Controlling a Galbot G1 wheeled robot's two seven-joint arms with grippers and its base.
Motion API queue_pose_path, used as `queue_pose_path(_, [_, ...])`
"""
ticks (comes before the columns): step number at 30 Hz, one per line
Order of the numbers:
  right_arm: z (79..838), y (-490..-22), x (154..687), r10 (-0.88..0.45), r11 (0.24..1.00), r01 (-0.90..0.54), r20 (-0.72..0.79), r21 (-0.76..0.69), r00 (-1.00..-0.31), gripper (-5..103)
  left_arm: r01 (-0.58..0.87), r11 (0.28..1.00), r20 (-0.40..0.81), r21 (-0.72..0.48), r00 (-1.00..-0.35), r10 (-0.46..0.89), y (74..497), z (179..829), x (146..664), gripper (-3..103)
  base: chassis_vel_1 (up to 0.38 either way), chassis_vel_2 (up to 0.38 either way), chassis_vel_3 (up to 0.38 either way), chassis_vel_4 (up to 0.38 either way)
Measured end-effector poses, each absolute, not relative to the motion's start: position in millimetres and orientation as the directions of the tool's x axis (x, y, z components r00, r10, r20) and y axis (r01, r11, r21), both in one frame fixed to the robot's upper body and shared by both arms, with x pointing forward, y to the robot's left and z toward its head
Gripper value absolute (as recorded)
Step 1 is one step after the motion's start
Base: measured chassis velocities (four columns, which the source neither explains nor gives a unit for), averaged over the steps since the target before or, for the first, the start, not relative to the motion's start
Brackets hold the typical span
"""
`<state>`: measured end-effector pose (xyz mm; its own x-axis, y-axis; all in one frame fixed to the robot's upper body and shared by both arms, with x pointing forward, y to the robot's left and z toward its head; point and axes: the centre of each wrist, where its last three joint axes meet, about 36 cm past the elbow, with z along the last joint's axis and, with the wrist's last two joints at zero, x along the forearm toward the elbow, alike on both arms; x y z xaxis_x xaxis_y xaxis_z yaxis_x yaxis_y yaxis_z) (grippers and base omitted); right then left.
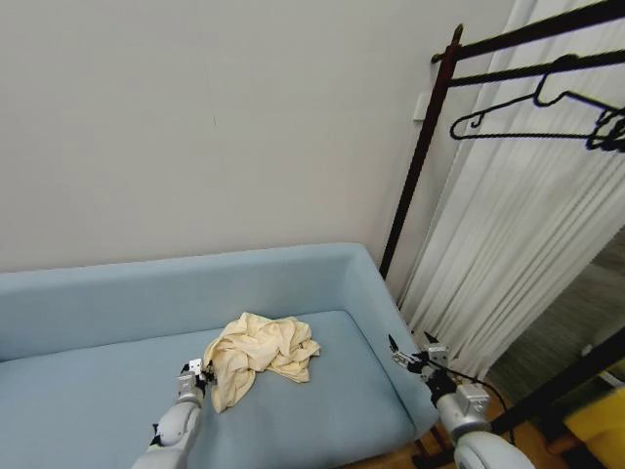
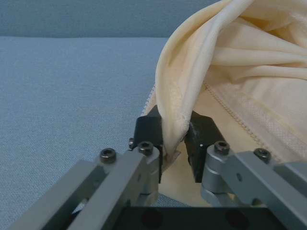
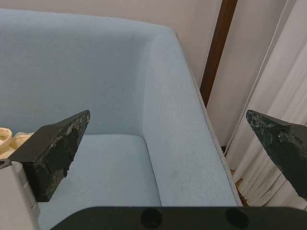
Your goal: Pick up the clothes from the sofa and hang them on the clothes hanger.
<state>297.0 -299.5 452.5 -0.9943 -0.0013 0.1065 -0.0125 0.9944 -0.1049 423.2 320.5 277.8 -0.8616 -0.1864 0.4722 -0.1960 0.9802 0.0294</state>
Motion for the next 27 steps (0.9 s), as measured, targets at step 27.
queue_pose_path(27, [449,-257,369,-0.137,0.990,-0.129,0.214,0.051,-0.967,100,-0.148,0.988,0.286,0.041,-0.946,-0.154,329,351,412,1,0.000,0.000,0.000,0.000])
